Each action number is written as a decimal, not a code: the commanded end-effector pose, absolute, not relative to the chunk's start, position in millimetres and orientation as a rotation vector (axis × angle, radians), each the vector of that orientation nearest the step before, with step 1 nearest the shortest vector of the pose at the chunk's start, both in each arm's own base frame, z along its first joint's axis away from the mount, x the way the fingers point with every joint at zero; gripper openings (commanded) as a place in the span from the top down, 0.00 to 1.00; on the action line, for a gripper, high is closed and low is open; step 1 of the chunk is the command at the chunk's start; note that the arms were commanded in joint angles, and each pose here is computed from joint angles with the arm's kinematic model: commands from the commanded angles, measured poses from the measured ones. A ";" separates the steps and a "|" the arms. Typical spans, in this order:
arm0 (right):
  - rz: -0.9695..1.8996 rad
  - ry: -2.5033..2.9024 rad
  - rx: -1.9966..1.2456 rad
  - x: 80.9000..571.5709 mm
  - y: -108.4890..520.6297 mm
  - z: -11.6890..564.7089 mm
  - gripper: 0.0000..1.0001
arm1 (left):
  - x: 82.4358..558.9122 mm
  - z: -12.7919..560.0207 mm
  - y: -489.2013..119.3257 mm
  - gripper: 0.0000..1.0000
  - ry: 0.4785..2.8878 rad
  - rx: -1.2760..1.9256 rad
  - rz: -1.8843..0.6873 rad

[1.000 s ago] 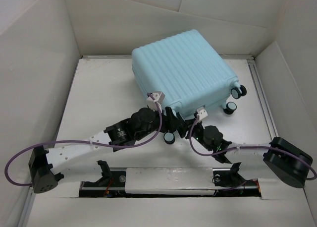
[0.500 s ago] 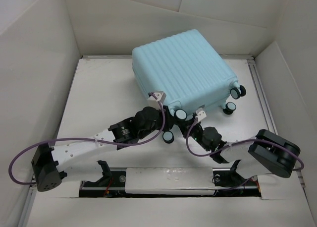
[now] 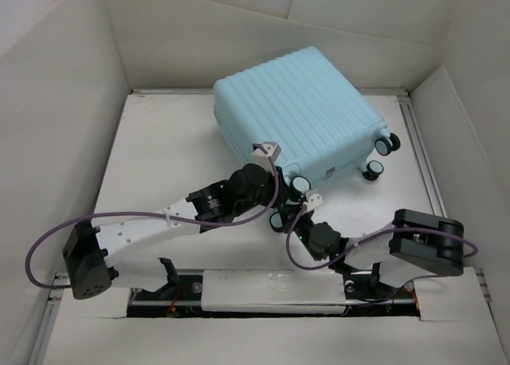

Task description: Pack the luggage

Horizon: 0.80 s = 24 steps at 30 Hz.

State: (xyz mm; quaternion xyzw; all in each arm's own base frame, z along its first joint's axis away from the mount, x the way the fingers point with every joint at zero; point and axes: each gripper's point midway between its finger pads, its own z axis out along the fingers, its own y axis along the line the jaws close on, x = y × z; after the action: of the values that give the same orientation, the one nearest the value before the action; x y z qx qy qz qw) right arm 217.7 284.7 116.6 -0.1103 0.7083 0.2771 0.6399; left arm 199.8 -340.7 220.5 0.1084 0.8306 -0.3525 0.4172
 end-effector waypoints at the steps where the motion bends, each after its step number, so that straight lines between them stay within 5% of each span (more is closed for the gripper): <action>1: 0.896 1.506 -0.277 170.2 356.8 164.4 1.00 | 218.3 277.6 -374.6 0.93 1.926 0.242 -1.014; 11: 0.800 1.564 -0.303 141.0 440.2 149.1 1.00 | 202.1 333.4 -422.5 0.94 1.905 0.376 -1.234; 13: 0.778 1.566 -0.280 148.1 448.8 151.1 1.00 | 196.1 343.4 -429.3 0.91 1.892 0.398 -1.292; 15: 0.793 1.557 -0.265 148.8 460.0 161.8 1.00 | 195.9 348.3 -429.8 0.77 1.887 0.386 -1.306; 16: 0.783 1.563 -0.275 148.7 459.7 159.1 0.93 | 196.4 352.2 -425.7 0.64 1.881 0.373 -1.298; 17: 0.783 1.563 -0.275 148.7 459.7 159.0 0.81 | 197.7 355.2 -420.3 0.40 1.882 0.366 -1.273; 18: 0.796 1.558 -0.276 147.6 460.4 163.2 0.54 | 196.9 365.5 -410.5 0.31 1.859 0.352 -1.260; 20: 0.790 1.577 -0.277 143.0 452.4 161.5 0.36 | 207.7 366.3 -389.0 0.21 1.858 0.299 -1.183; 24: 0.771 1.639 -0.283 127.2 435.2 158.8 0.26 | 223.7 369.2 -326.0 0.15 1.817 0.191 -1.058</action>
State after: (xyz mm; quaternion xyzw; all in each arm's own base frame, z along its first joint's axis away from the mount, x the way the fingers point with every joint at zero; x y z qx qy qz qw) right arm 143.6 433.2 145.5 -0.1083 0.7071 0.3028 0.6298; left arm 197.3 -360.6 277.6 0.1383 0.8360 -0.3846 0.3661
